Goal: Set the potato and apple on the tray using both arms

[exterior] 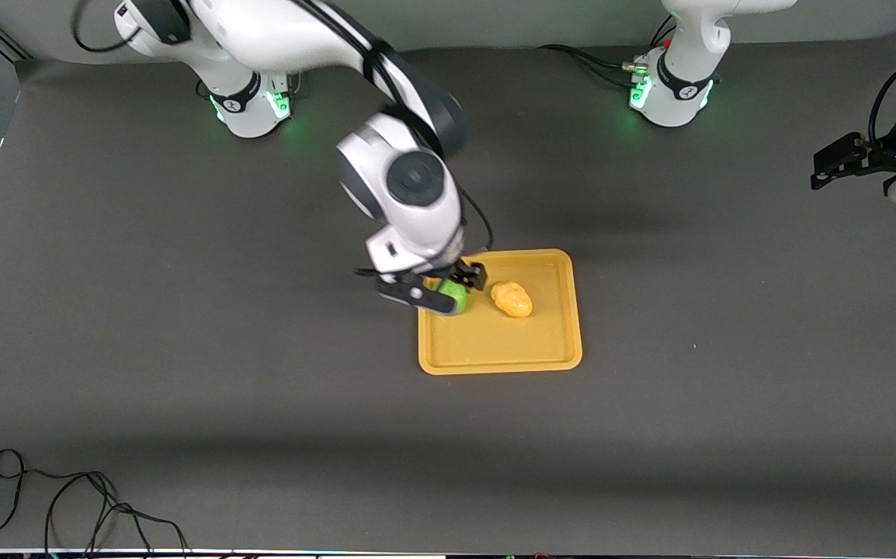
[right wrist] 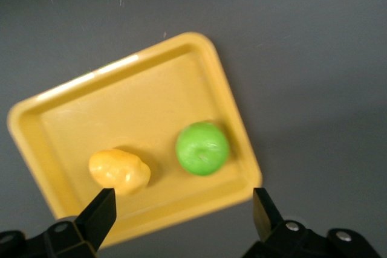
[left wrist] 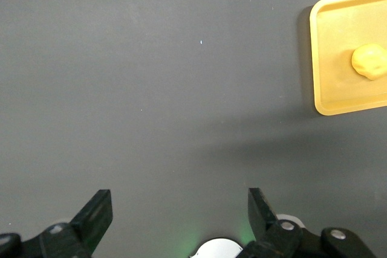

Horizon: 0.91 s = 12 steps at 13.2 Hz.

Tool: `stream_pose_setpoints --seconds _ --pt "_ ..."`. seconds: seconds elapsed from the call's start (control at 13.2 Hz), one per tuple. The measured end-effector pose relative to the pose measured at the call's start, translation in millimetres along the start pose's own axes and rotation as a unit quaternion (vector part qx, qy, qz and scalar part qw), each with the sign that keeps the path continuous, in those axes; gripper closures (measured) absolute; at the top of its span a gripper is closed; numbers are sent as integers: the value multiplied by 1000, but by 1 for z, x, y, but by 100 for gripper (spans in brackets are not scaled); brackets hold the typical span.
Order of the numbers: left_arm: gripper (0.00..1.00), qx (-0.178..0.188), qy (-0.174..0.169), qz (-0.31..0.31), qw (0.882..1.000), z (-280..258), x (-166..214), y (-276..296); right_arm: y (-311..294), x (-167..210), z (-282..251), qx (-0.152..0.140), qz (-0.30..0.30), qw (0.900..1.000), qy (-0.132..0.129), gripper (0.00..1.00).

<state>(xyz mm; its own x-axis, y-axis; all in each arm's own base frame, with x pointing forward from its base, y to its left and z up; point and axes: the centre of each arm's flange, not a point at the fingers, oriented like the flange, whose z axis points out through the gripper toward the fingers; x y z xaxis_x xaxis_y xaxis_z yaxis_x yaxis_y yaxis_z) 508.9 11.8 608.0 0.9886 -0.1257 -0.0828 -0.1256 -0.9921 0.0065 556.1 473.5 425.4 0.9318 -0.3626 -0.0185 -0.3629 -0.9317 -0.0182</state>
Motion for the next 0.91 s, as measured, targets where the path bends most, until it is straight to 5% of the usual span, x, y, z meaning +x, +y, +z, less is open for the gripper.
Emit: stream_pose_setpoints --seconds 0.45,0.91 --pt "0 1 7 0 1000 -2 1 0 159 65 -173 -33 -87 995 -19 0" --pt "0 3 14 3 1000 -3 3 2 359 144 -229 -11 -137 990 -30 0"
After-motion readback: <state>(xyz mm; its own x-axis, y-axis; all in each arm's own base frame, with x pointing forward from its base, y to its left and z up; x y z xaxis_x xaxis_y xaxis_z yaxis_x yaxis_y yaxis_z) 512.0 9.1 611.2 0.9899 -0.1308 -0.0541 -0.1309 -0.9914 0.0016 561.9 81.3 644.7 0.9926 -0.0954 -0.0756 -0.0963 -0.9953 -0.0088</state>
